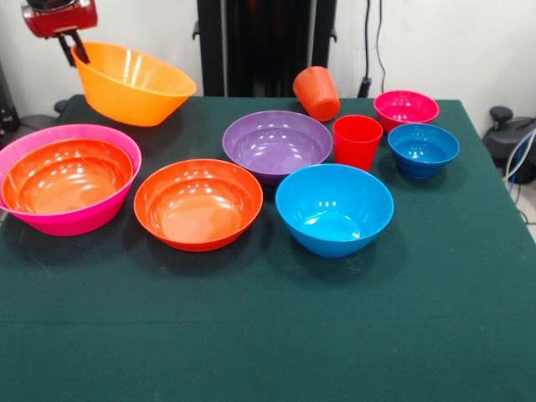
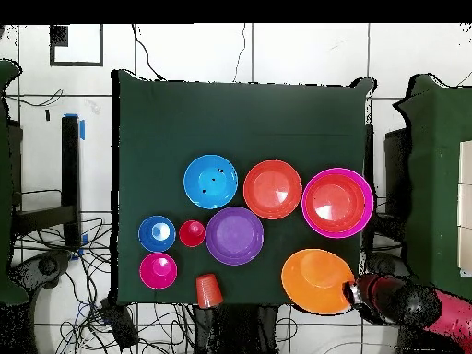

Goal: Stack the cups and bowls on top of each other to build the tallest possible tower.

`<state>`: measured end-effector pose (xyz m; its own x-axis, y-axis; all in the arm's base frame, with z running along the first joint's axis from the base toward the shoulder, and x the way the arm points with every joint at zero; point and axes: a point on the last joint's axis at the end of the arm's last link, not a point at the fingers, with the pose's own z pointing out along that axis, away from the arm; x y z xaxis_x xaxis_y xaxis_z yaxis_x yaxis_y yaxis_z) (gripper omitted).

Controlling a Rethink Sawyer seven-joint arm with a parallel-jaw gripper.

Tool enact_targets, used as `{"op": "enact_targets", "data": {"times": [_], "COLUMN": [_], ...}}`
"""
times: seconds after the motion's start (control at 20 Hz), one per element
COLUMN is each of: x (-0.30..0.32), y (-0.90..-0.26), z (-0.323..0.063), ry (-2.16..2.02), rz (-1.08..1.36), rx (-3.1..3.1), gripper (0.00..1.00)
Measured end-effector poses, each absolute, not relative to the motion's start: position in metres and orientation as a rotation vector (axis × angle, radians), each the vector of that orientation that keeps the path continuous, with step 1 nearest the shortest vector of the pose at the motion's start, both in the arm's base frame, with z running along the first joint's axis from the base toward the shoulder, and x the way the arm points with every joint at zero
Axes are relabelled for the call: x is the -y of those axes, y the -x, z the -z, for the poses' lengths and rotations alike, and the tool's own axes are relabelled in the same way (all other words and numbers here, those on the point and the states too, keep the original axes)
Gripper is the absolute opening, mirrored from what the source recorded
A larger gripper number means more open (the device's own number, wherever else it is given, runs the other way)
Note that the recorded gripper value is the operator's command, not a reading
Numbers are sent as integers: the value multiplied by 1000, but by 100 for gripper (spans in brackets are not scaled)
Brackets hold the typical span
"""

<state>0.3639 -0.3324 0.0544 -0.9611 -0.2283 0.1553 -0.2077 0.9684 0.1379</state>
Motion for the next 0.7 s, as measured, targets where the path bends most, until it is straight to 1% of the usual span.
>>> {"op": "enact_targets", "data": {"times": [0.3, 0.7], "x": [333, 316], "y": [-368, -375], "z": [-60, -50], "ry": [-342, -383], "rz": [152, 198], "rx": [2949, 2931], "gripper": [0, 0]}}
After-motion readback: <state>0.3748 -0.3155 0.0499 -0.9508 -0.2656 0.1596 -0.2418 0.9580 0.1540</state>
